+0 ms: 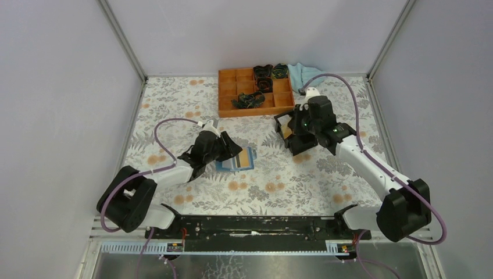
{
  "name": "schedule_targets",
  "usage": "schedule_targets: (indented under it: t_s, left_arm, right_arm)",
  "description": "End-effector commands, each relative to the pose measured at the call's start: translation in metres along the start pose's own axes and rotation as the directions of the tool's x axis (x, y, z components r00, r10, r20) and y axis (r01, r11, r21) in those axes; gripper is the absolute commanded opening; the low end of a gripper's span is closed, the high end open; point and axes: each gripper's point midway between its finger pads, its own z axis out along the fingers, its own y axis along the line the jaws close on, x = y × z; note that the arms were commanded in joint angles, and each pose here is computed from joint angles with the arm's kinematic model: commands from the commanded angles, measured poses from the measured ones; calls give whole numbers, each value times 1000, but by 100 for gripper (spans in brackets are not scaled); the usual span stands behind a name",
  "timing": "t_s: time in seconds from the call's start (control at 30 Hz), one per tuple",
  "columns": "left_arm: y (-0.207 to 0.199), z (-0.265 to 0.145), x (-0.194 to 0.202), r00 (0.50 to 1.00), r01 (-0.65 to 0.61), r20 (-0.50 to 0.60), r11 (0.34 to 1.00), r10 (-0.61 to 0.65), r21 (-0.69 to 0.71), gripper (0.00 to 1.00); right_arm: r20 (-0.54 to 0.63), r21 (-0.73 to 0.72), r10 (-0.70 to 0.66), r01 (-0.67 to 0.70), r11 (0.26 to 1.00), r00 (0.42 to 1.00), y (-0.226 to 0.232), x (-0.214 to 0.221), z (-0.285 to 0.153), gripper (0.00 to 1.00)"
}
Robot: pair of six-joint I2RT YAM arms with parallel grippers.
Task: Put the credit cards into the card holder
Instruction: Pick up the credit card from the storage box.
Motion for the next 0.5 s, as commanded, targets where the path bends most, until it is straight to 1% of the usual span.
schedule_targets:
  t_s: [0.0,0.17,0.37,0.47]
  left_arm:
    - [-9,1,-1,999,-29,19,996,27,84,55]
    - [-8,-5,-2,998,-52,44,993,48,103,55]
    - [-7,-16,-3,996,-60,75,988,50,144,56]
    - [-6,-22,-4,995,-60,86,984,46,168,56]
  right_arm:
    - [-77,-232,-18,0,973,997,56,6,-3,0]
    - [-177,-391,-20,-51,919,984,88,24,2,0]
    - [-288,-499,-29,-124,858,957,107,50,11,0]
    - [-317,-552,-31,-158,819,948,116,58,13,0]
